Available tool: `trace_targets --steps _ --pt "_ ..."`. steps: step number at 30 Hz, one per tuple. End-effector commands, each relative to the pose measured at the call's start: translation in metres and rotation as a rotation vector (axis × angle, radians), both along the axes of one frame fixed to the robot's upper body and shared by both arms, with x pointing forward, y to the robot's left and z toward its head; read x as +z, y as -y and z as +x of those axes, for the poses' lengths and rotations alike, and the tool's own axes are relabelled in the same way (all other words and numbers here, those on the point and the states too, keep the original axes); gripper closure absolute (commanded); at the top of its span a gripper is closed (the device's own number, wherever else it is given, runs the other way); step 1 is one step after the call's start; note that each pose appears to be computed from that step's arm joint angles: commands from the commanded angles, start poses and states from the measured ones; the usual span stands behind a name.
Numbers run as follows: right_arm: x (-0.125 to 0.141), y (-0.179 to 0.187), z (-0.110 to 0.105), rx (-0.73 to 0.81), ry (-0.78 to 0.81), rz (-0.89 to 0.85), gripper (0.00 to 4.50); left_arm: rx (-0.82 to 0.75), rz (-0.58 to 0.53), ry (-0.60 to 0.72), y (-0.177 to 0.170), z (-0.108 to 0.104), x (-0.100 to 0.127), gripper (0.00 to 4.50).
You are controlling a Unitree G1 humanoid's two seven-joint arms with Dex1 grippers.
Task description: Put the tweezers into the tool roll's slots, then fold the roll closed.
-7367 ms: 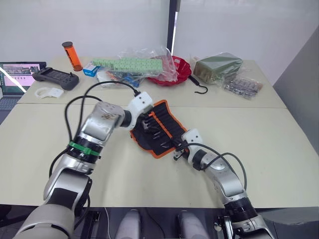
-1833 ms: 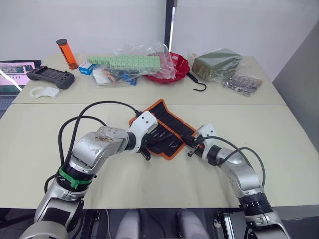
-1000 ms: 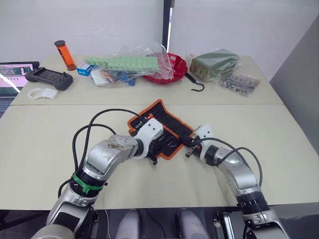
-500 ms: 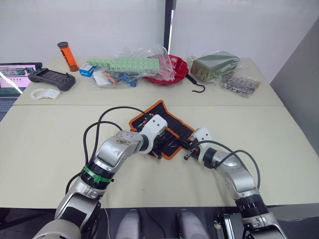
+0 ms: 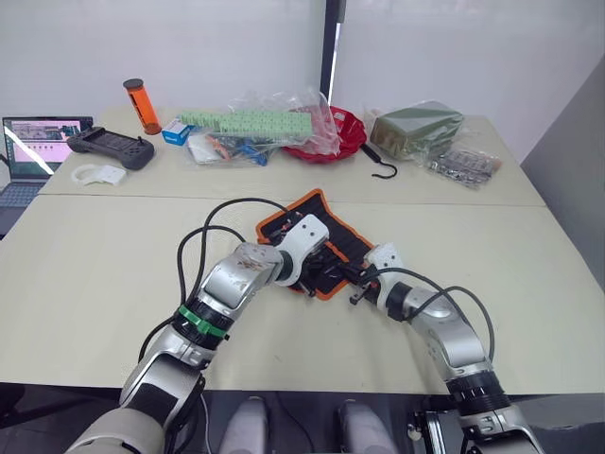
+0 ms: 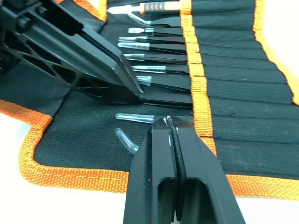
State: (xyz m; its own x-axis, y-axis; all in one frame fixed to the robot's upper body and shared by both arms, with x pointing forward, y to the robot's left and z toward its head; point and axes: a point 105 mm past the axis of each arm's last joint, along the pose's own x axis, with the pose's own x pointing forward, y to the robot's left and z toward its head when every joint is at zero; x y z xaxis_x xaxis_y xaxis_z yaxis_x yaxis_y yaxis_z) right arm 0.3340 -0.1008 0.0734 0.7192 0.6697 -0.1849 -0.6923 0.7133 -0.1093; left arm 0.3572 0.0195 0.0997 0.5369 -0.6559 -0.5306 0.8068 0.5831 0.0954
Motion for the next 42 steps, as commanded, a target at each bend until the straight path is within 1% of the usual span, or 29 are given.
trace_targets --steps 1,7,10,13,16,21,27,33,42 --pt "-0.020 -0.002 -0.008 0.008 -0.074 -0.034 4.50 -0.056 0.019 0.056 0.012 0.004 0.009 4.46" --pt "-0.022 -0.002 -0.008 -0.001 -0.079 -0.036 4.50 -0.129 0.064 0.043 0.016 -0.002 0.005 4.46" --pt "-0.022 -0.001 -0.008 -0.004 -0.081 -0.036 4.50 -0.178 0.094 0.024 0.018 -0.011 0.000 4.46" --pt "-0.023 0.000 -0.008 -0.007 -0.083 -0.038 4.50 -0.194 0.095 0.016 0.019 -0.015 -0.001 4.46" --pt "-0.023 0.000 -0.008 -0.008 -0.084 -0.039 4.50 -0.172 0.088 0.032 0.018 -0.011 0.004 4.46" --pt "-0.023 -0.002 -0.007 -0.003 -0.088 -0.039 4.50 -0.134 0.074 0.065 0.018 0.002 0.013 4.46" --pt "-0.027 -0.004 -0.010 0.005 -0.097 -0.048 4.50 -0.148 0.070 0.085 0.030 0.008 0.020 4.46" --pt "-0.030 -0.005 -0.013 0.006 -0.105 -0.050 4.50 -0.139 0.070 0.107 0.034 0.016 0.028 4.46" --pt "-0.031 -0.007 -0.014 0.008 -0.107 -0.048 4.50 -0.125 0.059 0.129 0.042 0.027 0.034 4.46"
